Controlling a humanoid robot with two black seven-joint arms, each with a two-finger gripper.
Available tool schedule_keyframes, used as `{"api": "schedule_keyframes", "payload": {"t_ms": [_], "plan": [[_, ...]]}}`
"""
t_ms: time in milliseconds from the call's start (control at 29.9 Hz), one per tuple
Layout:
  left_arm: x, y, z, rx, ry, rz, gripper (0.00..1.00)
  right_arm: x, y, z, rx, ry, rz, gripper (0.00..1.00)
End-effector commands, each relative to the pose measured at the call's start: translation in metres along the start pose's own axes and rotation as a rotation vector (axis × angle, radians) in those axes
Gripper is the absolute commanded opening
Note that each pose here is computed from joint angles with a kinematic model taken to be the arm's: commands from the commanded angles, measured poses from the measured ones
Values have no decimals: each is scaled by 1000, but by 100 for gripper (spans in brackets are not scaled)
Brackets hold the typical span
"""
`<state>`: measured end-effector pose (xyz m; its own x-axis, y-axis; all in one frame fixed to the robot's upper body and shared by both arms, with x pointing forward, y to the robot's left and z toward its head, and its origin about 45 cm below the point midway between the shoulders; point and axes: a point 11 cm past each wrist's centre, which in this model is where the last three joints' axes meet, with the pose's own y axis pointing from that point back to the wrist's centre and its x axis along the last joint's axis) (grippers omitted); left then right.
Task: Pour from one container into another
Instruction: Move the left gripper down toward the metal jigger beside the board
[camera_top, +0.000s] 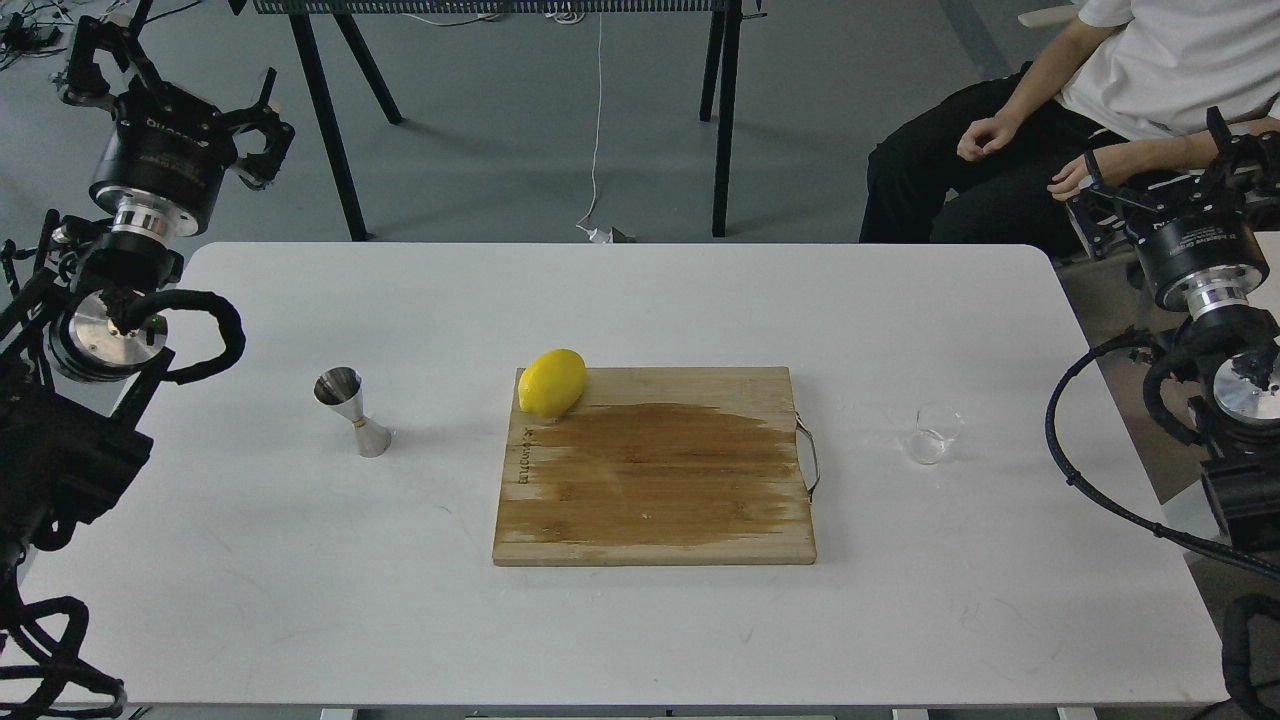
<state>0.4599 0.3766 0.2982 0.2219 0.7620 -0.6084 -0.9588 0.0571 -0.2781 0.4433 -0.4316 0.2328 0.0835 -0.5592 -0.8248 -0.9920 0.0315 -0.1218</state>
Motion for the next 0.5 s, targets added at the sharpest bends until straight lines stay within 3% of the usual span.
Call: {"api": "schedule_keyframes", "payload": {"t_ms": [0, 267, 468], "plan": [[0, 1, 0, 3, -3, -3, 100, -1, 0, 4, -4, -7, -2, 100], [-11, 3, -2, 8, 3, -44, 100, -2, 0, -2, 6, -6, -6, 100], [-35, 24, -2, 115, -102, -177, 100, -9, -2, -16, 29, 2, -28, 100]]}}
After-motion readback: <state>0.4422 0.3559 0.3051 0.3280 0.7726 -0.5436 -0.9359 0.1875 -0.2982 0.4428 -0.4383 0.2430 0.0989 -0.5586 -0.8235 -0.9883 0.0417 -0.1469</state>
